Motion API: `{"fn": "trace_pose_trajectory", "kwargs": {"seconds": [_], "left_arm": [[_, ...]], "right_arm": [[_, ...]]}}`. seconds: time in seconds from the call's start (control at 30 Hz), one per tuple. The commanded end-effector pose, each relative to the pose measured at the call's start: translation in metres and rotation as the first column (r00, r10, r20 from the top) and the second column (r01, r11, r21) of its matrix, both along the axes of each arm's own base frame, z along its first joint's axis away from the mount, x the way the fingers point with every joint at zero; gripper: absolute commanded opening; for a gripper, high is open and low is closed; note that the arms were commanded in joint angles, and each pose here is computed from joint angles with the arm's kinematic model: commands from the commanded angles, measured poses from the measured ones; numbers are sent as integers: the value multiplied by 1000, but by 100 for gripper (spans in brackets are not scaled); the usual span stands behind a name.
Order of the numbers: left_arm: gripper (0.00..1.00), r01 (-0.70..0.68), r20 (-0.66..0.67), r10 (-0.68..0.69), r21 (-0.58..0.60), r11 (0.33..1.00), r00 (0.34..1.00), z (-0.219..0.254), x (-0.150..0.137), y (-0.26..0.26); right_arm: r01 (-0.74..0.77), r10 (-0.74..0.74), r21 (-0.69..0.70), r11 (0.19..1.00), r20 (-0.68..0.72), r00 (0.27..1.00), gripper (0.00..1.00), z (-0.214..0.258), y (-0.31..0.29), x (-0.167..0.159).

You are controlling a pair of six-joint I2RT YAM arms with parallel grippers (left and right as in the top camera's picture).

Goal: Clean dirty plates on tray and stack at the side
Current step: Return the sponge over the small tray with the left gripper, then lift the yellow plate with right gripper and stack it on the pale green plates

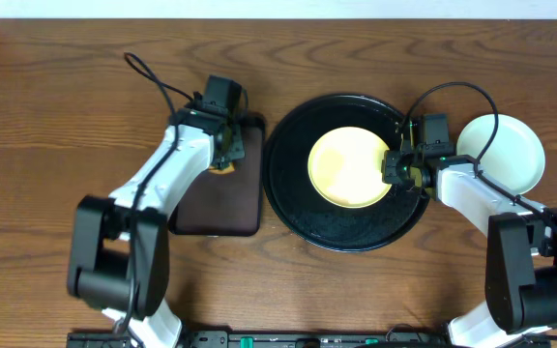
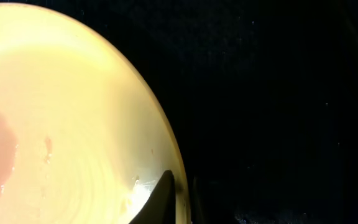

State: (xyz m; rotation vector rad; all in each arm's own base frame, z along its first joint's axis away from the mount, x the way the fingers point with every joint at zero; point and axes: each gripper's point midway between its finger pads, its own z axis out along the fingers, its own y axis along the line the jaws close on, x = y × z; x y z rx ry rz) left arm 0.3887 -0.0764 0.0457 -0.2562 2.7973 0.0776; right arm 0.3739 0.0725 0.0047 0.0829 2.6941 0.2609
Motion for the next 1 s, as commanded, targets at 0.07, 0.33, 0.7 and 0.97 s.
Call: {"fn": "trace_pose_trajectory", "kwargs": {"seconds": [0.07, 0.33, 0.7, 0.97], "left_arm": [[8, 31, -2, -30, 54, 998, 1000, -15, 8, 5], [52, 31, -7, -30, 56, 998, 1000, -17, 7, 6], [82, 31, -7, -31, 55, 998, 1000, -17, 7, 5], [82, 31, -7, -31, 55, 998, 999, -17, 7, 5]], "right_arm": [[-7, 7, -6, 1000, -23, 1000, 16, -8, 2, -6], [-7, 7, -4, 1000, -15, 1000, 6, -8, 2, -4], [-72, 118, -185, 980, 251, 961, 1, 114, -11, 40], [0, 250, -521, 854, 410, 877, 1, 209, -13, 31]]}}
